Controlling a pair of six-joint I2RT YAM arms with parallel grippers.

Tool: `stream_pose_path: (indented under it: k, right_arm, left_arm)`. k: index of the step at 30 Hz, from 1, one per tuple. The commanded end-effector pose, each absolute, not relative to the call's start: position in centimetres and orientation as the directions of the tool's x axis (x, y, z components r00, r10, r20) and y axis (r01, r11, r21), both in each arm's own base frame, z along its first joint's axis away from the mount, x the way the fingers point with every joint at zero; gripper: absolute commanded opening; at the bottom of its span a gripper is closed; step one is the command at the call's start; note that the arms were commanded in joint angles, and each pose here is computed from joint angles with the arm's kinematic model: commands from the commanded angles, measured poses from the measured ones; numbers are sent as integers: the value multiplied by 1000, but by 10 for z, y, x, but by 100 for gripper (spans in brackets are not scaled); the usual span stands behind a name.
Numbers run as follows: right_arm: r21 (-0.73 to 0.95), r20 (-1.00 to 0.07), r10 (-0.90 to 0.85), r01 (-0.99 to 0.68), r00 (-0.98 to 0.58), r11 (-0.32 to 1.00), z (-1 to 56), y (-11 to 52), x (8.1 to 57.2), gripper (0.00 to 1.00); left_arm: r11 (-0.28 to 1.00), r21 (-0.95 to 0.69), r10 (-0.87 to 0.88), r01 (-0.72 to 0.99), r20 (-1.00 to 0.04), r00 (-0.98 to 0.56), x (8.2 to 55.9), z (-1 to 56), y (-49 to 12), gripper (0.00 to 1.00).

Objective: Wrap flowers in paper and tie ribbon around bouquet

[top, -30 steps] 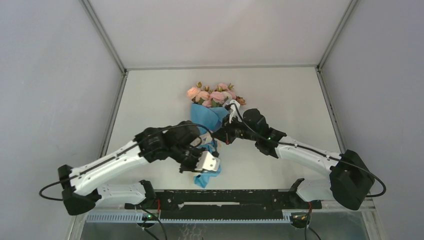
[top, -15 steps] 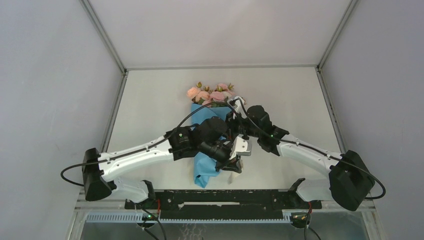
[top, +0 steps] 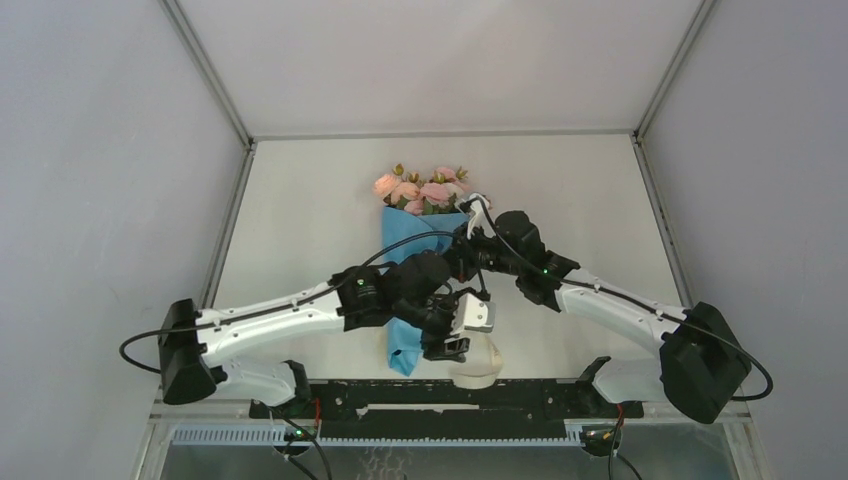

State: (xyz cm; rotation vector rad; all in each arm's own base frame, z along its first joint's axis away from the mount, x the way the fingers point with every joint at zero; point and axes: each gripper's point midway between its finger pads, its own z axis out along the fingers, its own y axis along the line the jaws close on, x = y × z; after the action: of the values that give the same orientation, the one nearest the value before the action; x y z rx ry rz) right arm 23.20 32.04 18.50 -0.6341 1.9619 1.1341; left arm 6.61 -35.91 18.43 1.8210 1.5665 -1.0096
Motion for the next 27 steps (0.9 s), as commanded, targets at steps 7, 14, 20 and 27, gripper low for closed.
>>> stream_pose_path:
  k: [7,14,20,27]
  right_arm:
    - [517,-823,51,-708,-566,481,219,331,232,0]
    - [545,-813,85,-701,-576,461,228,345,220,0]
    - [559,-801,89,-687,-592,464,226,352,213,0]
    - [568,-799,87,-698,-595,436,224,361,210,0]
  left_arm:
    - [138,124,467,983,-883,46,135,258,-267,70]
    - [464,-167,246,870,-919,-308,184,218,-235,79]
    - [353,-182,208,918,-941,-267,187,202,-248,85]
    - [317,-243,154,917,-941,-303,201,190,-256,61]
